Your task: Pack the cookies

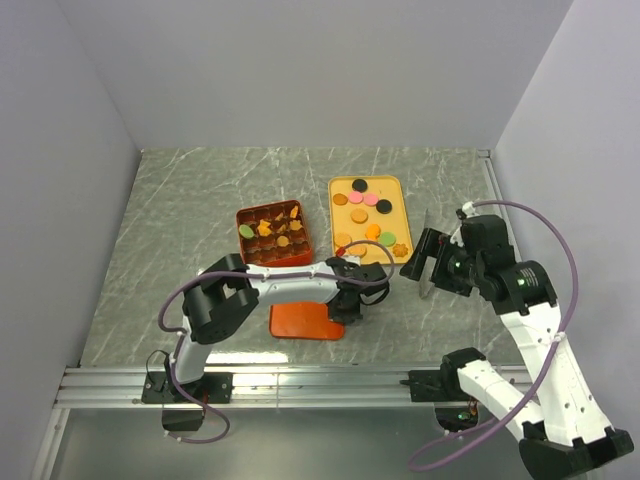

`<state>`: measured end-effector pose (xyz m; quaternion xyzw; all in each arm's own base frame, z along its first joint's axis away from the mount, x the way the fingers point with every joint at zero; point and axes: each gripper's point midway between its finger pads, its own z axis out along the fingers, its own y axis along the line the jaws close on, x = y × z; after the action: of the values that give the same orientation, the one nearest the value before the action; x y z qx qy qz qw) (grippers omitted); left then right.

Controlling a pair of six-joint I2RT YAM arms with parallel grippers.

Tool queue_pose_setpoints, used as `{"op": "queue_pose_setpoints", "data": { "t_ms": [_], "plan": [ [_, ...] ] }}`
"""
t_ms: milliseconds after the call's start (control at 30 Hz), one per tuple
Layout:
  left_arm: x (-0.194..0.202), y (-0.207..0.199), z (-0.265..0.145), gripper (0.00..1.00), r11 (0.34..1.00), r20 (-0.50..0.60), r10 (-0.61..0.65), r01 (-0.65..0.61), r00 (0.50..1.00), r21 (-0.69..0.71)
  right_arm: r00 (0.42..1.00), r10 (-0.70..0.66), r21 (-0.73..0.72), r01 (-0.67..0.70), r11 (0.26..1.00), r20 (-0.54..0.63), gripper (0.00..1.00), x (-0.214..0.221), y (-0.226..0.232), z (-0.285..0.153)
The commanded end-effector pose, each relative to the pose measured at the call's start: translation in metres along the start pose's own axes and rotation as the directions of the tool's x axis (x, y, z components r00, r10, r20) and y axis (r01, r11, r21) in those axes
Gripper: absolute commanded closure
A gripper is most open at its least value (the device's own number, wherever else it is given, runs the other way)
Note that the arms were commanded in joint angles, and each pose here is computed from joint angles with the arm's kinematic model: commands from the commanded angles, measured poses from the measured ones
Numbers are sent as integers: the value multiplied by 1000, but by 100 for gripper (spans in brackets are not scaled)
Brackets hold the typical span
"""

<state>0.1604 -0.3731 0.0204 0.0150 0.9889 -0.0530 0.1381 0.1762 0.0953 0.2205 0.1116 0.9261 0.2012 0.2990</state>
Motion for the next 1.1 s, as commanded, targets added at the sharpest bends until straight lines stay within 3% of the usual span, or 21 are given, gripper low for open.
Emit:
{"op": "queue_pose_setpoints", "data": {
  "t_ms": [0, 300, 367, 500, 533, 567, 600, 633, 700, 733, 800, 833, 900, 933, 967, 1000, 1033, 1067],
  "plan": [
    [4, 8, -21, 100, 1000, -3, -13, 13, 1000, 0, 999, -32, -70, 33, 997, 20, 0, -16, 21, -7],
    [-50, -1, -172, 100, 946, 168, -127, 68, 978, 317, 987, -37, -320, 85, 944, 154, 0, -95, 111, -63],
    [-67, 4, -217, 100, 905, 226, -175, 66, 958, 420, 981, -30, -360, 99, 927, 193, 0, -114, 126, -78],
    [-104, 19, -311, 100, 784, 368, -267, -22, 891, 620, 996, 1, -543, 50, 838, 94, 0, -126, 166, -76],
    [-109, 30, -349, 100, 717, 403, -314, -64, 859, 694, 993, -5, -619, 79, 781, 121, 0, -137, 182, -81],
    [-114, 36, -370, 100, 675, 432, -344, -100, 834, 731, 1000, -16, -714, 27, 700, 22, 0, -126, 198, -88],
    [-121, 38, -402, 100, 605, 476, -390, -171, 788, 778, 1000, -22, -749, 11, 662, -5, 0, -129, 207, -86],
    [-120, 58, -429, 100, 552, 495, -443, -207, 748, 808, 999, -38, -794, 42, 607, 23, 0, -138, 219, -90],
    [-120, 76, -462, 100, 492, 523, -501, -270, 689, 828, 995, -65, -850, -25, 527, -69, 0, -137, 236, -96],
    [-118, 91, -488, 100, 442, 528, -552, -310, 645, 841, 996, -85, -877, 5, 481, -41, 0, -143, 246, -102],
    [-116, 103, -510, 100, 415, 551, -577, -365, 603, 834, 992, -99, -907, -24, 421, -73, 0, -146, 262, -114],
    [-113, 113, -533, 100, 374, 549, -609, -403, 572, 835, 992, -120, -932, 22, 363, -23, 0, -150, 272, -123],
    [-108, 121, -556, 100, 342, 563, -624, -458, 542, 820, 984, -142, -947, -60, 315, -110, 0, -143, 285, -122],
    [-105, 128, -573, 100, 315, 562, -642, -489, 522, 813, 988, -154, -976, 35, 213, 2, 0, -147, 294, -137],
    [-103, 131, -585, 100, 296, 564, -651, -514, 508, 805, 983, -111, -972, -121, 203, -145, 0, -140, 292, -128],
    [-101, 134, -594, 100, 276, 561, -660, -534, 499, 799, 983, -85, -979, -148, 138, -160, 0, -140, 292, -132],
    [-98, 137, -604, 100, 257, 558, -669, -552, 491, 793, 998, -39, -998, -59, -27, -58, 0, -141, 295, -155],
    [-97, 138, -608, 100, 243, 556, -673, -565, 487, 789, 975, -29, -974, -220, -51, -219, 0, -134, 289, -144]
  ]
}}
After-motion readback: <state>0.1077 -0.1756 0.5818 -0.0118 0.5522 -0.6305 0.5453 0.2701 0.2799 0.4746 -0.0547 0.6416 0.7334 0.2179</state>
